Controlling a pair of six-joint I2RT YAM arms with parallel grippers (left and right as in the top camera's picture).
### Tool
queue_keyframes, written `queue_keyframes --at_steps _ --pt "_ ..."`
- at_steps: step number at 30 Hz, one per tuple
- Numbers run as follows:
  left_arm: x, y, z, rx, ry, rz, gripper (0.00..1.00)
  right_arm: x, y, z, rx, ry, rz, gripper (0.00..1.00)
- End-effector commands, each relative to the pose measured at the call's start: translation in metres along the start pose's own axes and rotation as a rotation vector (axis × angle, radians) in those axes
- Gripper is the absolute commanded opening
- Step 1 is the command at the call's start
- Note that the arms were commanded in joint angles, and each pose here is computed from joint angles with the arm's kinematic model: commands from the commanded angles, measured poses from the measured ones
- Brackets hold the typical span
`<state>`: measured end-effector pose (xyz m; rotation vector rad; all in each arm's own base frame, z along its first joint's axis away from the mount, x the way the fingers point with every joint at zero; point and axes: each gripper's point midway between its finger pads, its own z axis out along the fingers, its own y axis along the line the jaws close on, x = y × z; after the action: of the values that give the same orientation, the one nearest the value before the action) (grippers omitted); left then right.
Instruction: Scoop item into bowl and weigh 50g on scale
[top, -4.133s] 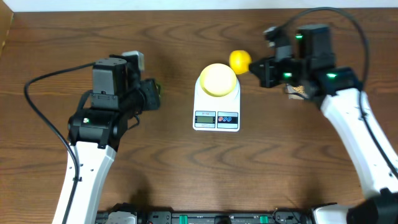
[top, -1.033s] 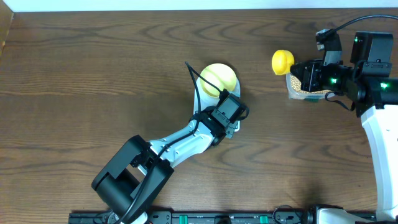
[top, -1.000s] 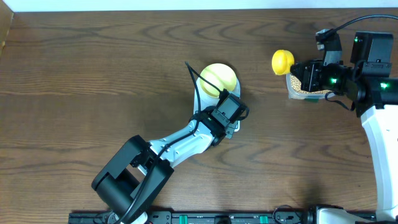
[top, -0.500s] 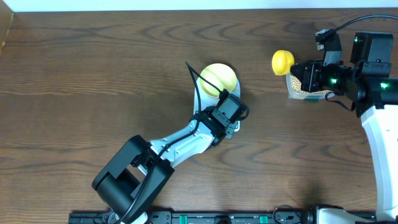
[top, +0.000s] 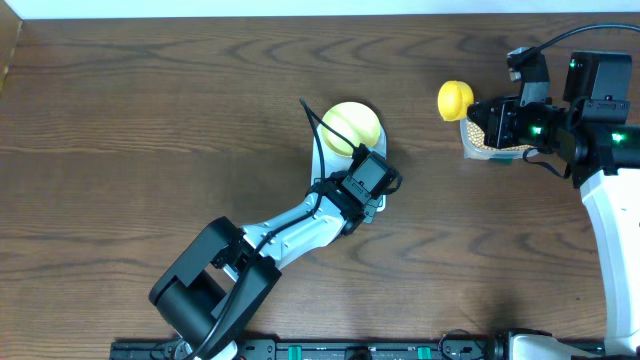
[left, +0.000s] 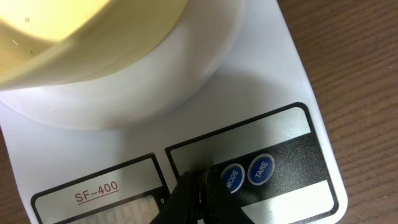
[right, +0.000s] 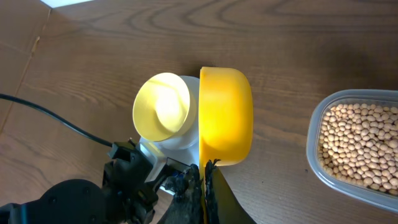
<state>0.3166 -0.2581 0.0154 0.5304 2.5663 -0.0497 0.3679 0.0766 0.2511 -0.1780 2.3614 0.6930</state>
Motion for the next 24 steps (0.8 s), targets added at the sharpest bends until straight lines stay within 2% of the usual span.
queue_keyframes --at_steps 1,17,24 --pt "0.027 0.012 0.019 -0.058 0.082 0.035 0.07 -0.002 0.0 -0.002 0.004 -0.006 -0.017 0.01" --pt "0.035 0.022 0.02 -0.109 0.095 0.042 0.08 -0.002 0.0 -0.002 0.004 -0.005 -0.019 0.01" --pt "0.035 0.007 0.017 -0.088 0.082 0.086 0.07 -0.002 0.0 -0.002 0.004 -0.005 -0.023 0.01"
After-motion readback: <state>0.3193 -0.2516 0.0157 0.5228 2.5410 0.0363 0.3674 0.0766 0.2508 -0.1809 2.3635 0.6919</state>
